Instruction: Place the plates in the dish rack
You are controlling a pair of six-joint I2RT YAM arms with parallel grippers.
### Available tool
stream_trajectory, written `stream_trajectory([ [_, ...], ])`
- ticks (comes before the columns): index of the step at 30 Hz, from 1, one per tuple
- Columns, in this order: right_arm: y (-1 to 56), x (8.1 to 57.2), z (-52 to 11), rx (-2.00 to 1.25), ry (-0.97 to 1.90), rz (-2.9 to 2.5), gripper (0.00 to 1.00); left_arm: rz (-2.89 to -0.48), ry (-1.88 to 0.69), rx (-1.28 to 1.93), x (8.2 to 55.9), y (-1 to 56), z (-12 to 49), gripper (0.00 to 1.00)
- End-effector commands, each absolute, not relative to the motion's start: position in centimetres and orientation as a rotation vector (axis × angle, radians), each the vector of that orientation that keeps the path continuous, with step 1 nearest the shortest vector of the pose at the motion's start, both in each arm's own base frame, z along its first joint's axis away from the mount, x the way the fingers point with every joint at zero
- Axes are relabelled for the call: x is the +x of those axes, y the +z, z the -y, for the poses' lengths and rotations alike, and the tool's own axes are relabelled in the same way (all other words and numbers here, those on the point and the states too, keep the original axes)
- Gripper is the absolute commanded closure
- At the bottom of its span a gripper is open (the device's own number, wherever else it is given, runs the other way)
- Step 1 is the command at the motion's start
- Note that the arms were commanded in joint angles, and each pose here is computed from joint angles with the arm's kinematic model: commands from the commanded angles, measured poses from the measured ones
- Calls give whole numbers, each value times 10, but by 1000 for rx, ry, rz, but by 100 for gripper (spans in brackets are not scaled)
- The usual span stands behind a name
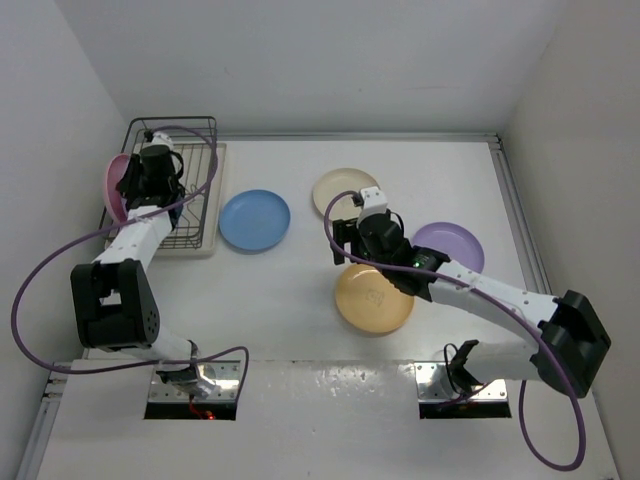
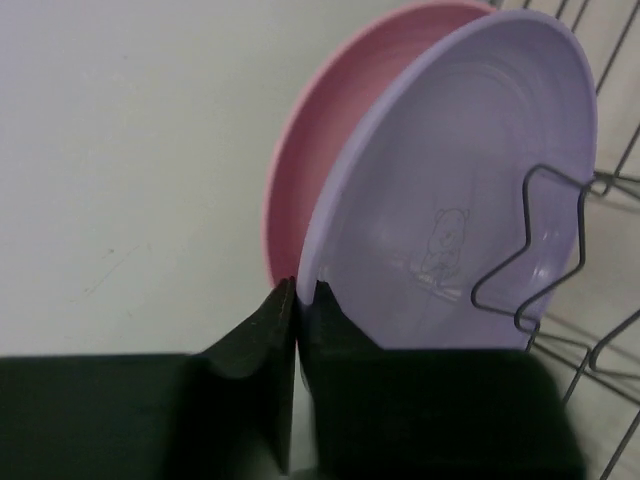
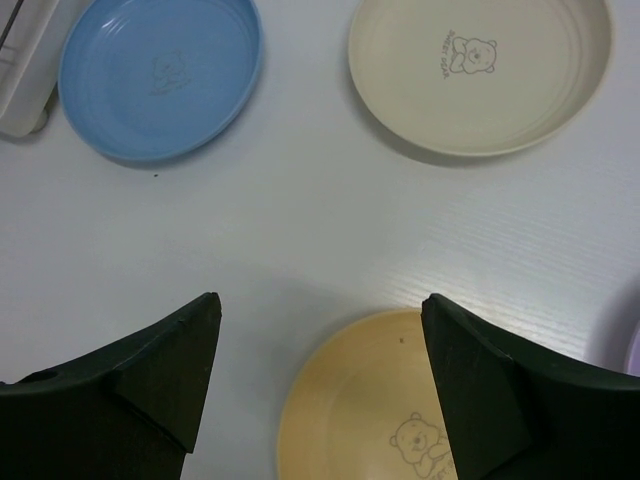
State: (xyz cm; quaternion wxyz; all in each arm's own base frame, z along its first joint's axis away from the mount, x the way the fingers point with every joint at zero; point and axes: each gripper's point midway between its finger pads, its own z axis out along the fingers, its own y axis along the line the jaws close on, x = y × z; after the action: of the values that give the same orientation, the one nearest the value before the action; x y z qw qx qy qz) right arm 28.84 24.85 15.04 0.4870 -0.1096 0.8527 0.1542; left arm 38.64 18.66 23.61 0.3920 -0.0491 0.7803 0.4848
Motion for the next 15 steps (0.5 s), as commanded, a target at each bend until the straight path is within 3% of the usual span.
stream_trajectory([
  [1, 163, 288, -245, -229, 374, -2035, 18, -1945, 1160, -206, 388, 254, -192, 77],
  [2, 162, 289, -243, -228, 369, -2039, 17, -1940, 1159, -208, 389, 260, -192, 68],
  [3, 160, 288, -241, -224, 360, -2044, 16, -1950, 1161, -203, 388, 258, -192, 49],
  [6, 162, 289, -234, -202, 327, -2043, 14, -1939, 1159, -209, 387, 275, -192, 23],
  [12, 157, 286, -221, -185, 292, -2048, 14, -1893, 1024, -227, 396, 325, -176, 17],
  [15, 152, 282, -216, -174, 284, -2054, 14, -1838, 858, -160, 407, 361, -138, 17],
])
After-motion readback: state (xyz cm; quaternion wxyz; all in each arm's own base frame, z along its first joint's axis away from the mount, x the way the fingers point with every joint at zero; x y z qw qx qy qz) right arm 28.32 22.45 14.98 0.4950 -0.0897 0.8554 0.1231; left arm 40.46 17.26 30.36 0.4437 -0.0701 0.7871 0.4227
